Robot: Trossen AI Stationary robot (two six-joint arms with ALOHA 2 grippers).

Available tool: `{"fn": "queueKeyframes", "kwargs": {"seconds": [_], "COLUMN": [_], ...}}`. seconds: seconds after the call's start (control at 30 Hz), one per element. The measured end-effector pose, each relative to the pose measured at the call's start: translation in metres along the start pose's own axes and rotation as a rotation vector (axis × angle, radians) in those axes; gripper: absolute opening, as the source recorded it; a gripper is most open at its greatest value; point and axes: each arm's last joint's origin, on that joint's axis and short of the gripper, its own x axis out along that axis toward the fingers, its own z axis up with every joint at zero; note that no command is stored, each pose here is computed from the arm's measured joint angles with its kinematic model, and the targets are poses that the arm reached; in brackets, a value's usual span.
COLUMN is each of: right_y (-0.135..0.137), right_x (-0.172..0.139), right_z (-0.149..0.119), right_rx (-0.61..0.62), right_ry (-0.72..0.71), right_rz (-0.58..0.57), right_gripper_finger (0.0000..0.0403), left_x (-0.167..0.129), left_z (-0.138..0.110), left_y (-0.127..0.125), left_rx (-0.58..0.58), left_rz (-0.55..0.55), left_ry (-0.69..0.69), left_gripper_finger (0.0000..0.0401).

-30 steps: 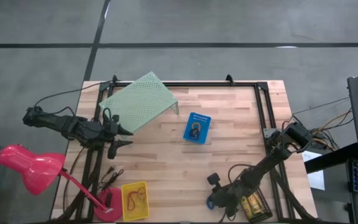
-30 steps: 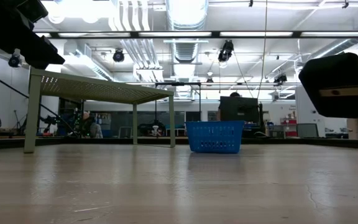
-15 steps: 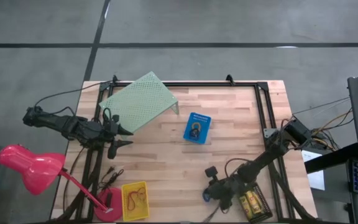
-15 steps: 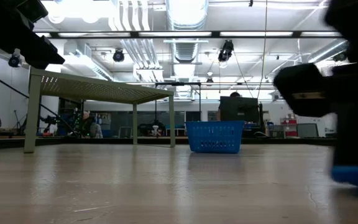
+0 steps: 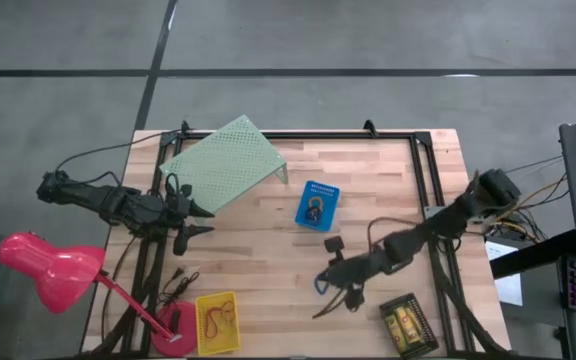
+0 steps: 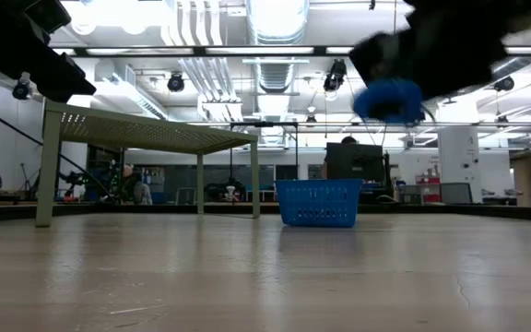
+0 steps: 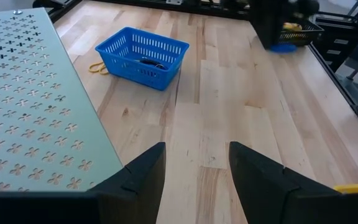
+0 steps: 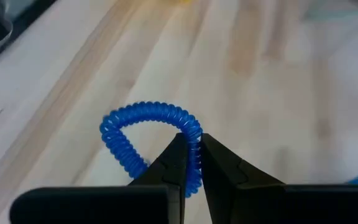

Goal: Pick & Place Office Desk Supplies
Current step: Put the blue spring keychain into the blue basket

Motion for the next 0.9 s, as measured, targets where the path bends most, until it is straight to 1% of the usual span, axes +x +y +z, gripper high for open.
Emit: {"fn": "queueKeyframes", "kwargs": {"seconds": [0.03, 0.1, 0.2, 0.3, 0.47, 0.67, 0.83, 0.9], "right_y": [-0.007, -0.021, -0.044, -0.065, -0.094, -0.118, -0.142, -0.151], "right_x": [-0.005, -0.016, -0.033, -0.048, -0.063, -0.064, -0.054, -0.046], "right_z": [0.004, 0.011, 0.018, 0.019, 0.011, 0.0, -0.017, -0.024], "right_rx": [0.004, 0.049, 0.175, 0.318, 0.513, 0.595, 0.739, 0.783], "right_ry": [-0.018, -0.058, -0.102, -0.117, -0.085, -0.032, 0.051, 0.075], "right_rz": [-0.011, -0.041, -0.088, -0.134, -0.218, -0.299, -0.381, -0.393], "right_gripper_finger": [0.0028, 0.0028, 0.0028, 0.0028, 0.0028, 0.0028, 0.0028, 0.0028], "left_x": [0.0, 0.0, 0.0, 0.0, 0.0, 0.0, 0.0, 0.0], "left_z": [0.0, 0.0, 0.0, 0.0, 0.0, 0.0, 0.0, 0.0], "left_y": [0.0, 0.0, 0.0, 0.0, 0.0, 0.0, 0.0, 0.0], "left_rx": [0.0, 0.0, 0.0, 0.0, 0.0, 0.0, 0.0, 0.0], "left_rz": [0.0, 0.0, 0.0, 0.0, 0.0, 0.0, 0.0, 0.0], "left_ry": [0.0, 0.001, 0.001, 0.001, 0.0, 0.001, 0.001, 0.002], "left_gripper_finger": [0.0183, 0.0183, 0.0183, 0.0183, 0.0183, 0.0183, 0.0183, 0.0183]}}
